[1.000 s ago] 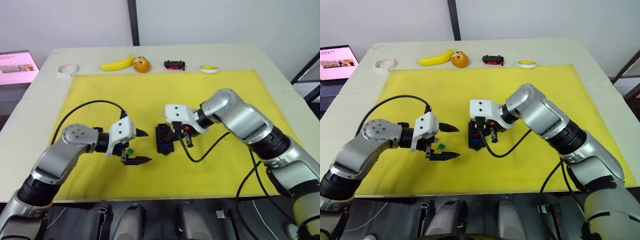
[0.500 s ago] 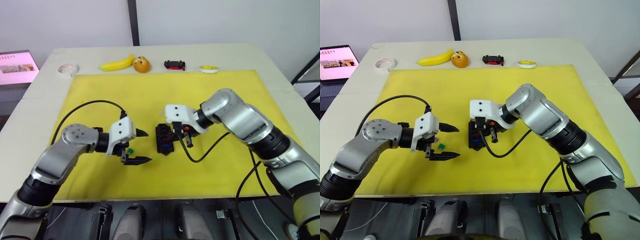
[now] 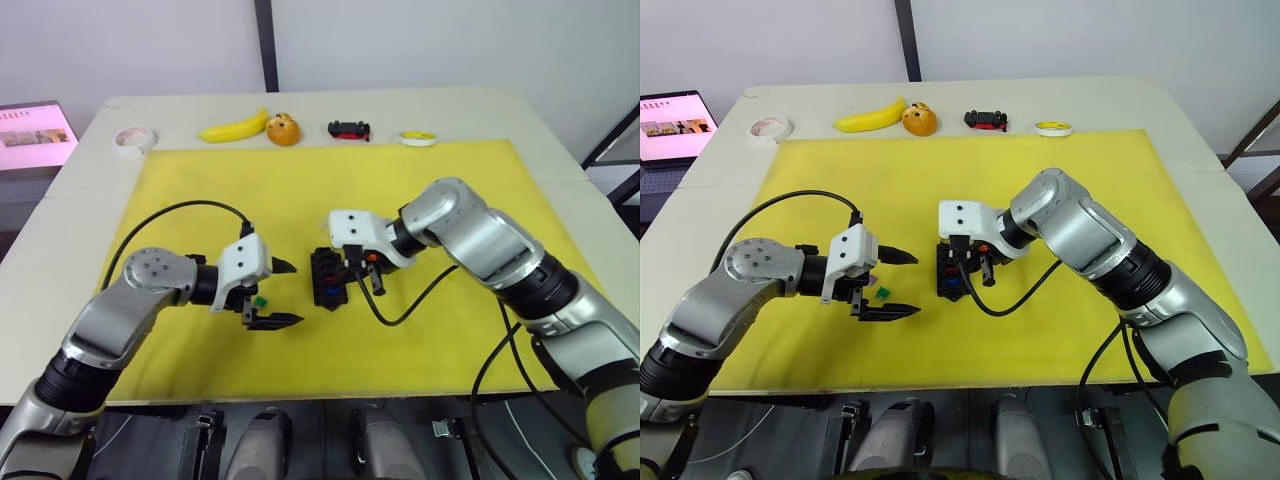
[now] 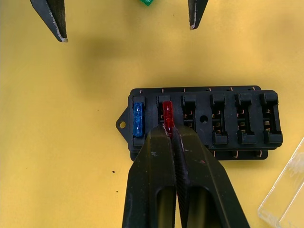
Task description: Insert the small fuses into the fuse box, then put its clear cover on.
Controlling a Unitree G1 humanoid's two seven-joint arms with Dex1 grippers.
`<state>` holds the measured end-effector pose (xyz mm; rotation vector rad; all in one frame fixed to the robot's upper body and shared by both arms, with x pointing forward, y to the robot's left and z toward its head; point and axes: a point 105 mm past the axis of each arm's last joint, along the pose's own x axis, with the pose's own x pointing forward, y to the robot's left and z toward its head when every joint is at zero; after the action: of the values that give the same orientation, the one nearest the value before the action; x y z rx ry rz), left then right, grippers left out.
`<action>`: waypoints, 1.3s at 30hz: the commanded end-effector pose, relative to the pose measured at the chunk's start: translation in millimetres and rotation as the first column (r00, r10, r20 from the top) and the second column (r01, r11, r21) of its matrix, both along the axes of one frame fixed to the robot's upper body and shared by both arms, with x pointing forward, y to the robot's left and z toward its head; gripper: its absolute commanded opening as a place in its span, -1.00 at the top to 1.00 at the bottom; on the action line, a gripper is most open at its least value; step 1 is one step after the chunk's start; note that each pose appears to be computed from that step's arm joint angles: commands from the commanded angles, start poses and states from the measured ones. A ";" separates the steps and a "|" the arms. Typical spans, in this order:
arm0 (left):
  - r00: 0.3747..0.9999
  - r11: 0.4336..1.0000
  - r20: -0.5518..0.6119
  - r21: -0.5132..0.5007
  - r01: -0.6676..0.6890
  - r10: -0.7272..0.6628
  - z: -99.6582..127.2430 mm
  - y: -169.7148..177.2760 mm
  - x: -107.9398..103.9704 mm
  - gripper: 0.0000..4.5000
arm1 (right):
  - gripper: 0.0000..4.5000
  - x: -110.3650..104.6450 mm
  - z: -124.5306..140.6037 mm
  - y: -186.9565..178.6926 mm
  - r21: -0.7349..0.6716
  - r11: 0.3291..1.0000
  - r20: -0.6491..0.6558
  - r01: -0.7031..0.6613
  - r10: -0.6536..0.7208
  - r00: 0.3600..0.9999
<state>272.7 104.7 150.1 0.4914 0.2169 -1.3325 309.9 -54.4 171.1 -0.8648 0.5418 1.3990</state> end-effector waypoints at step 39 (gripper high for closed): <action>0.999 1.000 0.040 -0.002 0.021 -0.021 7.5 -5.7 -1.5 -1.00 | 0.38 -0.3 18.2 5.6 0.036 0.999 0.033 -0.006 0.005 0.999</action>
<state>273.1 104.5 150.4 0.4915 0.2144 -1.3288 309.7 -54.2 172.6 -0.8481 0.5538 1.3952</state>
